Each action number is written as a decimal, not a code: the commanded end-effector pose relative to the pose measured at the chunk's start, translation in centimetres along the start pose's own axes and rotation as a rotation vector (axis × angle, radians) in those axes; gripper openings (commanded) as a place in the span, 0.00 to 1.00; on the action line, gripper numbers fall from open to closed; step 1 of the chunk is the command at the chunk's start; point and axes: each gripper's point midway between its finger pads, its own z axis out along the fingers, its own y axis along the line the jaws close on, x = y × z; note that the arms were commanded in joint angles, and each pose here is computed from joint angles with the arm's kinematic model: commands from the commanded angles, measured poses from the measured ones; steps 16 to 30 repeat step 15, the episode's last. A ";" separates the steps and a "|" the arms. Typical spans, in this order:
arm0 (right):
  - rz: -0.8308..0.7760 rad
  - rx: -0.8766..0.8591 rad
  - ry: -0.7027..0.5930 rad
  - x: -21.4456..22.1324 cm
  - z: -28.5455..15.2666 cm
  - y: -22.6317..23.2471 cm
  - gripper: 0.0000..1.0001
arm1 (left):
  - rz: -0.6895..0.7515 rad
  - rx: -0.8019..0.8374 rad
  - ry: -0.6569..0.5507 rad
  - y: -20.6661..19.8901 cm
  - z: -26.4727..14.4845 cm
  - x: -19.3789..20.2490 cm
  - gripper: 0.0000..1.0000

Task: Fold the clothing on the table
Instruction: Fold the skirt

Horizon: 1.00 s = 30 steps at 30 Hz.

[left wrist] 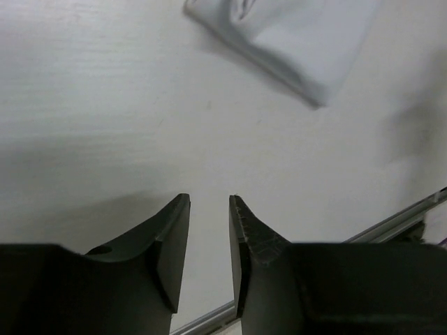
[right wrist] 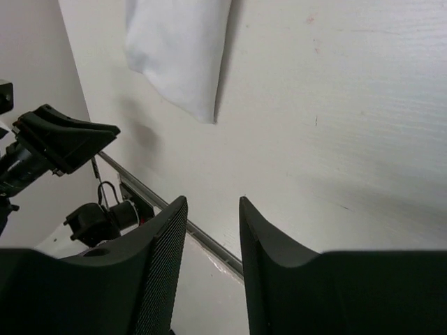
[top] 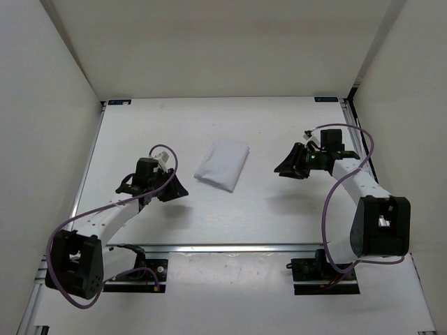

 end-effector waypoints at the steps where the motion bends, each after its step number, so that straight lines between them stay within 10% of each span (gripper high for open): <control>1: -0.019 0.029 -0.027 -0.2 -0.8 0.2 0.40 | 0.073 -0.063 0.100 2.2 -1.6 2.1 0.41; 30: -0.035 0.090 0.063 0.3 1.9 0.6 0.51 | 0.129 -0.063 0.113 3.4 -2.8 2.6 0.34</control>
